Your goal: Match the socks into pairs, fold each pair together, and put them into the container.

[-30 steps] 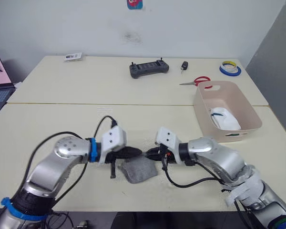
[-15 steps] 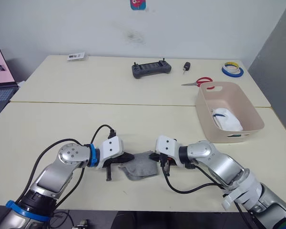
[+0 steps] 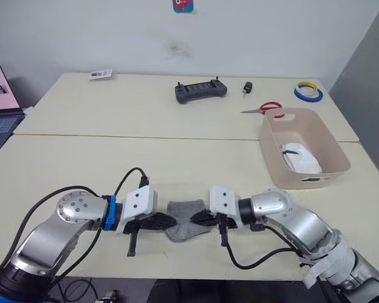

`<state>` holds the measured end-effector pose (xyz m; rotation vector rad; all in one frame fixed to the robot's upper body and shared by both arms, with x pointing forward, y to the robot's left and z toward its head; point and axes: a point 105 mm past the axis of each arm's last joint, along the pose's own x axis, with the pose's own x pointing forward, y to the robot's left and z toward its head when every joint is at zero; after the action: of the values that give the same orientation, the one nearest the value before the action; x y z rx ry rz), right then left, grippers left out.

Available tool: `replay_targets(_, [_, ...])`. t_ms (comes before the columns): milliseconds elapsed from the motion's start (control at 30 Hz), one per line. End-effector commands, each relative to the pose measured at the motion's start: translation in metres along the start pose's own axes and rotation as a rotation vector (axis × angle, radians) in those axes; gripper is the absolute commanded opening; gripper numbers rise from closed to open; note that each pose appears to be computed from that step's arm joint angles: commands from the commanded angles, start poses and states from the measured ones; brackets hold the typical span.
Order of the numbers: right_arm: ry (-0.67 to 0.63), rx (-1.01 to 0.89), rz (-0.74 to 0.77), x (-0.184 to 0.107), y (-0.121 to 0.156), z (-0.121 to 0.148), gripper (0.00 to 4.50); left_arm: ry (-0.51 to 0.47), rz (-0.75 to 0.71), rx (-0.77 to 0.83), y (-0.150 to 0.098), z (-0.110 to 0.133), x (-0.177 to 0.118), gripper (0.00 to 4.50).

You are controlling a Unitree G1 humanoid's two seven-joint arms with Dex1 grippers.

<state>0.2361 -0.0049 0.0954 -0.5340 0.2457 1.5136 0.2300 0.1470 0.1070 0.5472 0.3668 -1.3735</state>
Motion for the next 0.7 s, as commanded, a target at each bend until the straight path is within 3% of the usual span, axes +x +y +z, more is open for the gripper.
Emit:
replay_targets(33, [0.041, -0.047, 0.007, 0.001, 0.000, -0.005, 0.02, 0.058, 0.045, 0.023, 0.007, -0.019, 0.002, 0.00])
replay_targets(133, [0.106, -0.050, -0.002, -0.004, -0.003, -0.019, 0.02, 0.126, 0.048, 0.047, 0.007, -0.041, 0.002, 0.00])
replay_targets(267, [0.132, -0.045, -0.025, -0.014, -0.006, -0.026, 0.02, 0.109, 0.070, 0.056, 0.010, -0.041, 0.001, 0.00])
replay_targets(333, [0.103, -0.049, -0.031, -0.018, -0.007, -0.023, 0.02, 0.084, 0.080, 0.076, 0.013, -0.034, 0.001, 0.00])
replay_targets(433, [0.003, -0.001, -0.065, -0.025, -0.007, -0.008, 0.02, -0.030, 0.099, 0.064, 0.017, -0.006, -0.002, 0.00])
replay_targets(533, [-0.019, 0.032, -0.095, -0.032, -0.007, -0.006, 0.02, -0.108, 0.095, 0.009, 0.016, 0.016, -0.007, 0.00])
replay_targets(600, [-0.032, 0.072, -0.124, -0.037, -0.008, -0.006, 0.02, -0.106, 0.096, -0.009, 0.016, 0.017, -0.006, 0.00])
replay_targets(700, [-0.056, 0.122, -0.181, -0.045, -0.013, -0.004, 0.02, -0.011, 0.070, -0.001, 0.010, -0.004, -0.001, 0.00])
